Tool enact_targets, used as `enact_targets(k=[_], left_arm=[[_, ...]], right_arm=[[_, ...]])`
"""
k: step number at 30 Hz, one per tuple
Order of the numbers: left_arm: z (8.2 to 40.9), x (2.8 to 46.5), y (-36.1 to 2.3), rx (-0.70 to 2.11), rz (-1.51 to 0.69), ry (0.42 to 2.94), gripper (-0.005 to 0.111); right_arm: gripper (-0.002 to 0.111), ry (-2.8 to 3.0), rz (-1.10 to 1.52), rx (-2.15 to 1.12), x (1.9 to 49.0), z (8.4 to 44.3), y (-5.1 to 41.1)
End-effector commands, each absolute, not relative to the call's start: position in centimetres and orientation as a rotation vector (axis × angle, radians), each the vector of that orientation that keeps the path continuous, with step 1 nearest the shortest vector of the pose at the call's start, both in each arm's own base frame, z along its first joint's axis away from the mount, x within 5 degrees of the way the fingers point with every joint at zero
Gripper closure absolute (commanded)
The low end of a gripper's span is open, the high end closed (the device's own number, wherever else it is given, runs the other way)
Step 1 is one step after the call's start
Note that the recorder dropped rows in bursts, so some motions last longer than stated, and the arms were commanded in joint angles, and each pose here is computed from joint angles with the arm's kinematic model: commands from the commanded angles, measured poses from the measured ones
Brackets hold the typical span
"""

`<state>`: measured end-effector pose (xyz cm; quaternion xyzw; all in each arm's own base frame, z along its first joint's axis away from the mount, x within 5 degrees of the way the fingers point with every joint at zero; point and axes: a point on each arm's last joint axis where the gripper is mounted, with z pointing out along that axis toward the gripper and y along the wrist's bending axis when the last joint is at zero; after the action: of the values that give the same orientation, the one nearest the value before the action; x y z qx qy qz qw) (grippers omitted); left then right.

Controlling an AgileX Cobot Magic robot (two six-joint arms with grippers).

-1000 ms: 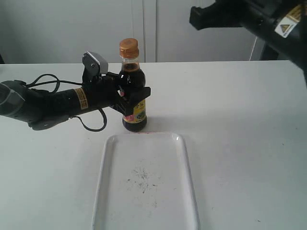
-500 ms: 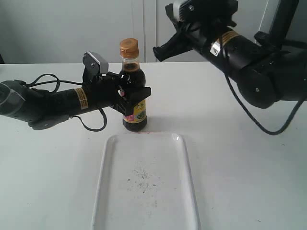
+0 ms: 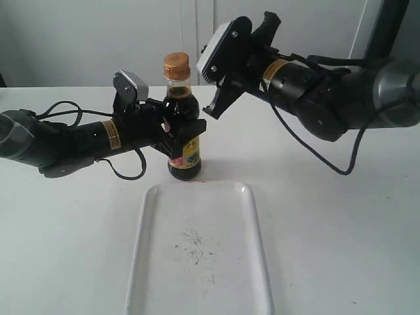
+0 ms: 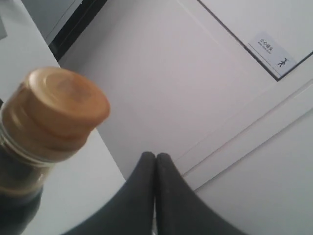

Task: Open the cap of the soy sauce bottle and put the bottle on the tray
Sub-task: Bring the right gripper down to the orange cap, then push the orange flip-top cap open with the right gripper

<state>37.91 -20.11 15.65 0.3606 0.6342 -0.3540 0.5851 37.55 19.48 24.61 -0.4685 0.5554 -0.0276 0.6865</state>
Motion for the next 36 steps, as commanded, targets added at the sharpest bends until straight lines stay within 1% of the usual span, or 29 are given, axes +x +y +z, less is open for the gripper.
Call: enact_targets(k=[1, 9, 36], left_arm=[[15.5, 37.8, -20.2, 0.869, -0.814, 1.482, 0.107], [15.5, 37.8, -20.2, 0.874, -0.814, 1.481, 0.107], [15.5, 37.8, -20.2, 0.883, -0.814, 1.48, 0.107]], right_arm=[[0.108, 1.168, -0.116, -1.17, 38.0, 24.4, 20.2], [0.108, 1.162, -0.119, -1.205, 38.7, 23.6, 20.6], [0.108, 1.051, -0.086, -1.247, 37.8, 24.1, 22.1]])
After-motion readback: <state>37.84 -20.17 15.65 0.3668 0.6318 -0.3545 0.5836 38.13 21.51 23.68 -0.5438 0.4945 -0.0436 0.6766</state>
